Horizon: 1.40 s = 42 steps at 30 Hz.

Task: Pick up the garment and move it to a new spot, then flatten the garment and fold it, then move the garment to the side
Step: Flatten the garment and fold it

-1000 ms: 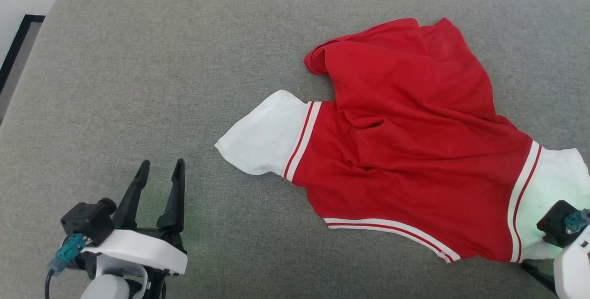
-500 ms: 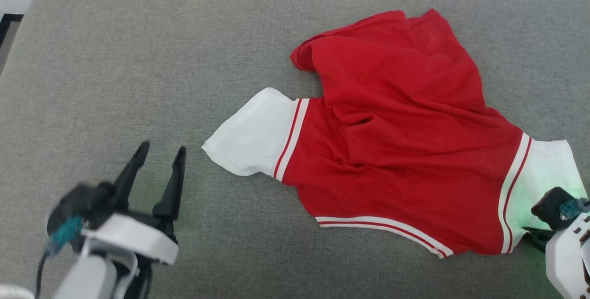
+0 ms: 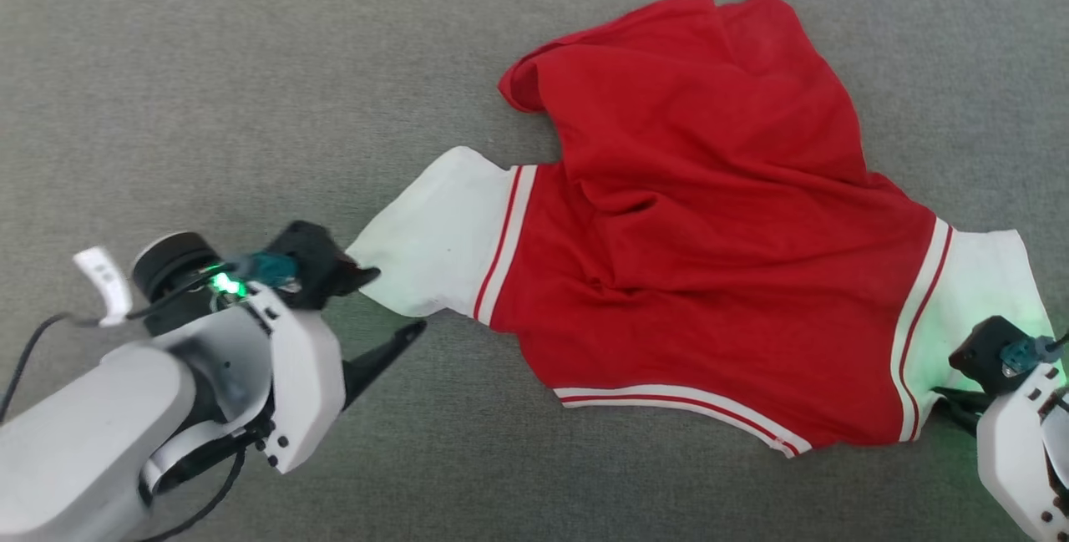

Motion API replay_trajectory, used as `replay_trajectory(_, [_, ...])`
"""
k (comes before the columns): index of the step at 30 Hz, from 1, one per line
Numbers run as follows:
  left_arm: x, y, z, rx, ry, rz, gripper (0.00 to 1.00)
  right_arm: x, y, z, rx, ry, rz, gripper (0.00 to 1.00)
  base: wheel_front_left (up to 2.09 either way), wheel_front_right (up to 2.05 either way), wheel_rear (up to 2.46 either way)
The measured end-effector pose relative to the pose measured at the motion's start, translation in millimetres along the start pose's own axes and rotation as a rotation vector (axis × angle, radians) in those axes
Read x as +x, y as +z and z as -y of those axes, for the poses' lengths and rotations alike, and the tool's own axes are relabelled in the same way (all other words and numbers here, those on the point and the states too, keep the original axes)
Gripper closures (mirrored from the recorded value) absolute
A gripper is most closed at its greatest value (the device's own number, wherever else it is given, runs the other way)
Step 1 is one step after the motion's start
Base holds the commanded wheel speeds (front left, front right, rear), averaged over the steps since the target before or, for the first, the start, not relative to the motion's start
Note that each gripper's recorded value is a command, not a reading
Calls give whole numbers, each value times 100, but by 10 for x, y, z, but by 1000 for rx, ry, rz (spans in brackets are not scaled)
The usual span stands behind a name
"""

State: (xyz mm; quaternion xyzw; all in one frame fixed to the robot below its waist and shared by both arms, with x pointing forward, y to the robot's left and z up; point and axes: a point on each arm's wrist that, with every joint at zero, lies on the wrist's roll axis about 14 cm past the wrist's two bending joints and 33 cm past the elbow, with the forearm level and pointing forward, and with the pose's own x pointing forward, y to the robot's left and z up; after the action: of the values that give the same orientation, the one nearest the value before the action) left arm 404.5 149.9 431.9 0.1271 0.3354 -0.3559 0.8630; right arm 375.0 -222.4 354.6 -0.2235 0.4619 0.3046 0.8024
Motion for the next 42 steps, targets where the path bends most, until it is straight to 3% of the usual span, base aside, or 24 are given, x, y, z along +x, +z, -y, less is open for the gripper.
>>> replay_trajectory(8, [298,-245,35,8,-82,-141,0,64,2,7,14,13,-3,100,0,0,0])
replay_trajectory(16, [548,-266,-78,5,-72,-130,0,121,-5,23,23,24,-5,100,0,0,0])
replay_trajectory(17, [563,-270,-78,3,-73,-131,12,123,-6,21,25,24,-4,100,0,0,0])
replay_trajectory(18, [574,-271,-76,-1,-74,-132,41,121,-4,23,26,24,-3,100,0,0,0])
replay_trajectory(19, [580,-270,-72,-1,-75,-134,55,118,-1,23,28,22,0,100,0,0,0])
replay_trajectory(20, [582,-265,-68,-2,-75,-133,82,114,2,22,30,21,4,100,0,0,0])
replay_trajectory(21, [583,-264,-59,-5,-77,-133,100,108,5,22,33,18,8,100,0,0,0])
replay_trajectory(28, [506,-179,-49,-63,-71,-66,100,5,142,104,87,-29,113,100,0,0,0])
replay_trajectory(33, [358,-23,-39,-175,-63,56,100,-215,391,282,161,-113,283,100,0,0,0])
replay_trajectory(39, [153,545,-74,-362,-68,323,100,-629,781,500,254,-188,520,100,0,0,0])
replay_trajectory(42, [4,910,-204,-476,-60,487,100,-890,1112,703,362,-219,700,100,0,0,0])
